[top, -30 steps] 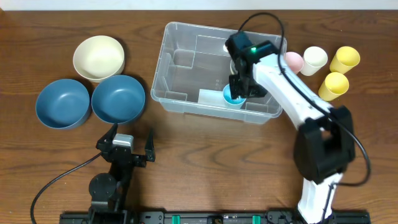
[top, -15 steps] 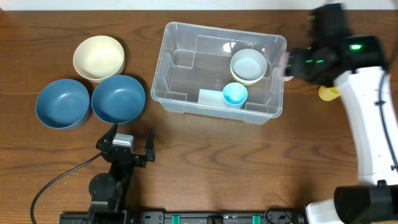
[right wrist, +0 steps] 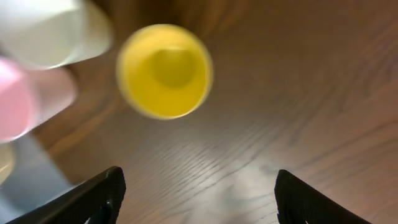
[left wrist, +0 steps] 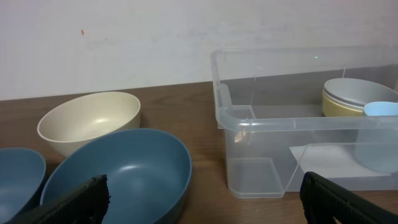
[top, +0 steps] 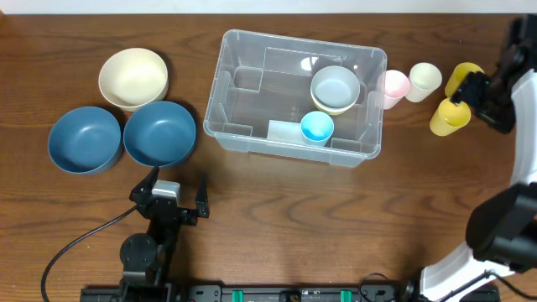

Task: Pack container
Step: 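Move the right gripper to the front yellow cup and grasp it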

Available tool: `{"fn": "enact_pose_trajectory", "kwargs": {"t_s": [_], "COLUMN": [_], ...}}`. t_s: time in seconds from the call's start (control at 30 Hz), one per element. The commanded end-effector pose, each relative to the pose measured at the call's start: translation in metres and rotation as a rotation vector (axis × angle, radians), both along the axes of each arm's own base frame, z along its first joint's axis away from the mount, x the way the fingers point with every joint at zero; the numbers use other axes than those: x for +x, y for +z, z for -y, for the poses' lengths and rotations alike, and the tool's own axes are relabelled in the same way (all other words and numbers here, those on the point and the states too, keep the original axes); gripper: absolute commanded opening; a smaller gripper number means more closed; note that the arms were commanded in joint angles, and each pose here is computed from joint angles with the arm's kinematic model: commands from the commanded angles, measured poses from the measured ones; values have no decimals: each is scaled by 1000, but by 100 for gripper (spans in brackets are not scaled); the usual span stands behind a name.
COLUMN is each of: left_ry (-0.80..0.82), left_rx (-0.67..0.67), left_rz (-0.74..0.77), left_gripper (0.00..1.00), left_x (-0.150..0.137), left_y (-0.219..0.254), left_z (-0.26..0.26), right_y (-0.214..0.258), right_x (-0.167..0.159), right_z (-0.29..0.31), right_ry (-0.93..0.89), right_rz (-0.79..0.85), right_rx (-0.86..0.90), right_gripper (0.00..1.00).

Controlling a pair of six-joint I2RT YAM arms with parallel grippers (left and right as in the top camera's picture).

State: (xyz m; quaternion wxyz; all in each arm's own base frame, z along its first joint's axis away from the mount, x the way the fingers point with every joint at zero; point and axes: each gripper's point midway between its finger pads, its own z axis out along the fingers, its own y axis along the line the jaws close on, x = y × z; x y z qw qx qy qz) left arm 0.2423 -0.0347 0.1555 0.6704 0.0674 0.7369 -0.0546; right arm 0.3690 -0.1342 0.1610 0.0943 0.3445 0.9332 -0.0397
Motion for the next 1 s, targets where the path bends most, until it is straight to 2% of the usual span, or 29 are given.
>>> {"fn": "enact_pose_trajectory", "kwargs": {"t_s": [0.0,0.27,0.4,0.6,0.97], "left_ry": [-14,-14,-14,-14,-14], "left_rx": [10,10,10,10,11], "left_rz": [-43,-43,-43,-43,-43], "left_gripper": [98,98,98,98,98], "left_x": [-1,-1,-1,-1,-1], "left_y": [-15,-15,-15,-15,-15], "left_z": [2,2,2,2,2], "right_y": [-19,-62,-80,-101,-113], "right_x": [1,21,27,32,35], "right_z": [12,20,23,25,26], "right_ry": [-6,-12,-13,-12,-12], "right_rz": [-42,-71,-86,-107,-97], "right_rx": [4,19,23,30,27], "right_gripper": [78,75,70,52,20]}}
